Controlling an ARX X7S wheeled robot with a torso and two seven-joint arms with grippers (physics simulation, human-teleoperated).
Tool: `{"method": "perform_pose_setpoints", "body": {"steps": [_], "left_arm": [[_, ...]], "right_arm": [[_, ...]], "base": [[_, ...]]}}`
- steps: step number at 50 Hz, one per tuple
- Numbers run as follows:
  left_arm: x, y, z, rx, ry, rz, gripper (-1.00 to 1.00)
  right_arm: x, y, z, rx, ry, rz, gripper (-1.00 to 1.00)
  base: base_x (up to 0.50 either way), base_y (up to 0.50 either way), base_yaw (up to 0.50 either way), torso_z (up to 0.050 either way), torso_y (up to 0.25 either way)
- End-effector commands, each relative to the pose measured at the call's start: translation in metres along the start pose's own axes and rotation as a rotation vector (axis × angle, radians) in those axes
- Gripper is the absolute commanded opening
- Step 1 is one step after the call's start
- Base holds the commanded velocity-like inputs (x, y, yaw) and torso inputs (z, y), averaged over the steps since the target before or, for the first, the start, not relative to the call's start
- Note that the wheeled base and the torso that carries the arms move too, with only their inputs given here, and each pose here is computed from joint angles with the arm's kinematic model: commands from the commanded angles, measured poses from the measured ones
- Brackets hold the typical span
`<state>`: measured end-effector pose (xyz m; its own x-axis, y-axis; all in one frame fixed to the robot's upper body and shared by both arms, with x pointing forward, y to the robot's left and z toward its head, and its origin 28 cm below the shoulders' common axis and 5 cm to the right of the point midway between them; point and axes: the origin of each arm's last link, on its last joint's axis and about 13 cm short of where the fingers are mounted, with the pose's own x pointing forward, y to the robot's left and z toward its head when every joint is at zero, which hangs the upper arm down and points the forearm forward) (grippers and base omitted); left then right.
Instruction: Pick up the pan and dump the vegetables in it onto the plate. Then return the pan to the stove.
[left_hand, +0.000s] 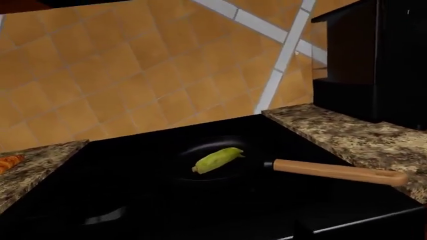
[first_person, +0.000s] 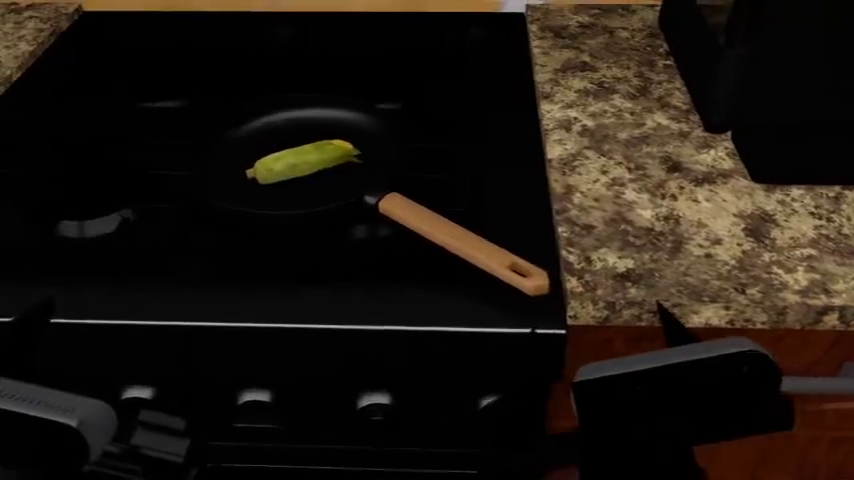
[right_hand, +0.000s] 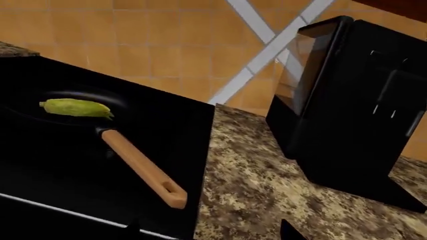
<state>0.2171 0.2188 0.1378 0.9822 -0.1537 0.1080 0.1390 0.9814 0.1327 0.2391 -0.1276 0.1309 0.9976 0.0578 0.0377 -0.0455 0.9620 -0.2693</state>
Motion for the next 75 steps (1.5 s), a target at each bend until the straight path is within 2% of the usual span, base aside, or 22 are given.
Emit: {"method": "perform_pose_setpoints", "body": {"steps": [1,3,4,7,13,32,35,37,38,39,41,42,44,46,48,51,52,61,75], "left_arm": [[0.0,0.001,0.012,0.019,-0.015,-0.005,1.0],[0.001,0.001,0.01,0.016,-0.009,-0.005,1.0],[0.001,0.0,0.012,0.018,-0.013,-0.008,1.0],[0.005,-0.001,0.019,0.034,-0.024,-0.021,1.0],[0.006,0.0,0.025,0.051,-0.034,-0.032,1.0],[0.002,0.007,0.023,0.024,-0.039,0.006,1.0],[-0.001,0.008,0.021,0.014,-0.033,0.007,1.0],[-0.003,0.007,0.017,0.009,-0.016,0.0,1.0],[-0.004,0.006,0.016,-0.002,-0.018,-0.005,1.0],[-0.004,0.007,0.015,-0.003,-0.018,0.005,1.0],[-0.004,0.006,0.014,-0.005,-0.017,-0.001,1.0],[-0.005,0.006,0.014,-0.006,-0.022,-0.001,1.0],[-0.005,0.006,0.014,-0.015,-0.014,0.008,1.0],[-0.011,0.006,0.011,-0.061,-0.006,0.009,1.0],[-0.019,0.006,0.007,-0.065,0.001,0.021,1.0],[-0.023,0.007,0.005,-0.067,0.007,0.035,1.0],[-0.023,0.006,0.006,-0.058,0.001,0.032,1.0],[-0.027,0.008,0.006,-0.021,0.002,0.05,1.0],[-0.024,0.004,0.011,0.024,0.002,0.069,1.0]], "right_arm": [[-0.006,-0.004,0.017,-0.031,-0.032,-0.001,1.0],[-0.006,-0.004,0.021,-0.01,-0.027,0.013,1.0],[-0.008,-0.005,0.027,-0.014,-0.07,0.029,1.0],[-0.008,-0.001,0.04,-0.041,-0.071,0.045,1.0],[-0.006,0.005,0.046,-0.072,-0.08,0.067,1.0],[-0.005,0.011,0.066,-0.151,-0.135,0.097,1.0],[-0.001,0.012,0.065,-0.152,-0.122,0.108,1.0],[0.005,0.012,0.063,-0.162,-0.071,0.127,1.0],[0.006,0.012,0.064,-0.138,-0.06,0.156,1.0],[0.008,0.012,0.065,-0.162,-0.061,0.169,1.0],[0.018,0.011,0.066,-0.141,0.044,0.278,1.0],[0.02,0.011,0.067,-0.136,0.07,0.293,1.0],[0.023,0.009,0.07,-0.153,0.118,0.336,1.0],[0.024,0.007,0.075,-0.156,0.128,0.344,1.0],[0.025,0.008,0.072,-0.198,0.154,0.343,1.0],[0.028,0.011,0.071,-0.204,0.19,0.395,1.0],[0.03,0.01,0.072,-0.226,0.194,0.388,1.0],[0.036,0.02,0.069,-0.171,0.179,0.46,1.0],[0.038,0.031,0.057,-0.146,0.197,0.537,1.0]], "base": [[0.07,0.2,0.0,0.049,0.061],[0.0,0.0,0.0,0.05,0.061],[0.0,0.0,0.0,0.05,0.061],[0.29,-0.03,0.0,0.049,0.062],[0.49,-0.11,0.0,0.05,0.062],[0.48,-0.11,0.0,0.049,0.061],[0.48,-0.13,0.0,0.049,0.061],[0.24,-0.07,0.0,0.048,0.051],[0.0,0.0,0.0,0.0,0.0],[0.0,0.0,0.0,0.0,0.0],[0.0,0.0,0.0,0.0,0.0],[0.0,0.0,0.0,0.0,0.0],[0.0,0.0,0.0,0.0,0.0],[0.0,0.0,0.0,0.0,0.0],[0.0,0.0,0.0,0.0,0.0],[0.0,0.0,0.0,0.0,0.0],[0.0,0.0,0.0,0.0,0.0],[0.0,0.0,0.0,0.0,0.0],[0.0,0.0,0.0,0.0,0.0]]}}
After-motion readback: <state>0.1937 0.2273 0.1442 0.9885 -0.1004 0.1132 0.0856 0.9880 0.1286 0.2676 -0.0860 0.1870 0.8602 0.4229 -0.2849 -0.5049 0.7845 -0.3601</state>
